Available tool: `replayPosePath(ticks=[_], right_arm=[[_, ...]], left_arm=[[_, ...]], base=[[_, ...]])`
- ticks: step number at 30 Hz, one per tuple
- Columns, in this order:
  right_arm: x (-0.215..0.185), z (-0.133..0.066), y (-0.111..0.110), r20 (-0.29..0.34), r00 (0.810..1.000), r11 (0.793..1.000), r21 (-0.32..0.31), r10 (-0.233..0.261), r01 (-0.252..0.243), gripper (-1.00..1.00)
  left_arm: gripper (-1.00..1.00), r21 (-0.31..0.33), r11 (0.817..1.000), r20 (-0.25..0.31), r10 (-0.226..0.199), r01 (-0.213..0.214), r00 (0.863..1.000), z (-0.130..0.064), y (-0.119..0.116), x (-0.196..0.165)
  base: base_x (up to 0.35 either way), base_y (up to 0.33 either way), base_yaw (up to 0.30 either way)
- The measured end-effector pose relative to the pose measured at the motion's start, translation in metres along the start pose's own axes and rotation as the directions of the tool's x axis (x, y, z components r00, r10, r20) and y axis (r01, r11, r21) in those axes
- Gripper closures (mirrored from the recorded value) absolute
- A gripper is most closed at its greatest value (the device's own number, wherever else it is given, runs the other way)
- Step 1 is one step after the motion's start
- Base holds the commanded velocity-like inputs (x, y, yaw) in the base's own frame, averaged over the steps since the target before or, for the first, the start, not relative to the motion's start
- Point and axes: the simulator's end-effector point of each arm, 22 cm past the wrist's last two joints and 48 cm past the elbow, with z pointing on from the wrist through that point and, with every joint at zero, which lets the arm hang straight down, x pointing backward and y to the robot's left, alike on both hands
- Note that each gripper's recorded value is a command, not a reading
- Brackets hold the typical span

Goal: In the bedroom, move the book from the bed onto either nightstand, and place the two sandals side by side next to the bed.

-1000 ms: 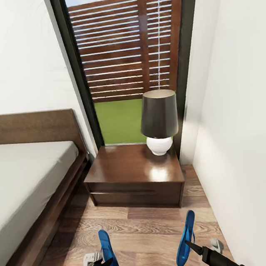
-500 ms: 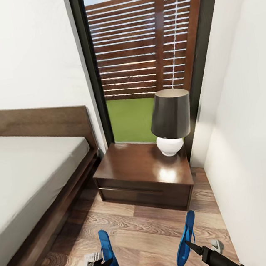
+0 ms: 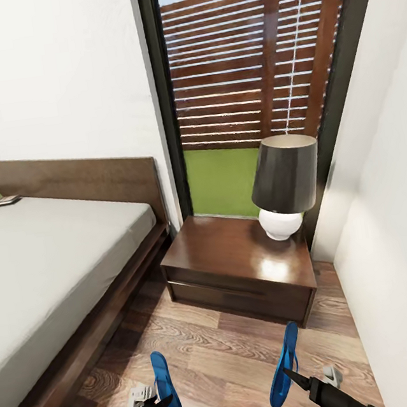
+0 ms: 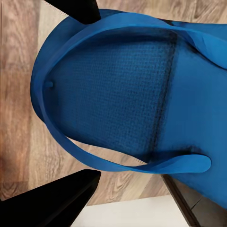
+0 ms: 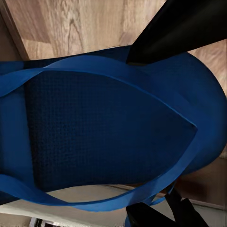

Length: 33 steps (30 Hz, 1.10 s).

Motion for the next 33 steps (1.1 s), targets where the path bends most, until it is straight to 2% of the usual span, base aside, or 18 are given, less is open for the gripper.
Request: replayPosePath(ticks=[33], right_arm=[[0.0, 0.0, 0.0, 0.0, 1.0, 1.0, 0.0, 0.0, 0.0, 1.0]], left_arm=[[1.0, 0.0, 1.0, -0.001, 0.001, -0.001, 1.0, 0.0, -0.0001, 0.0002]], base=[[0.009, -0.013, 0.21]])
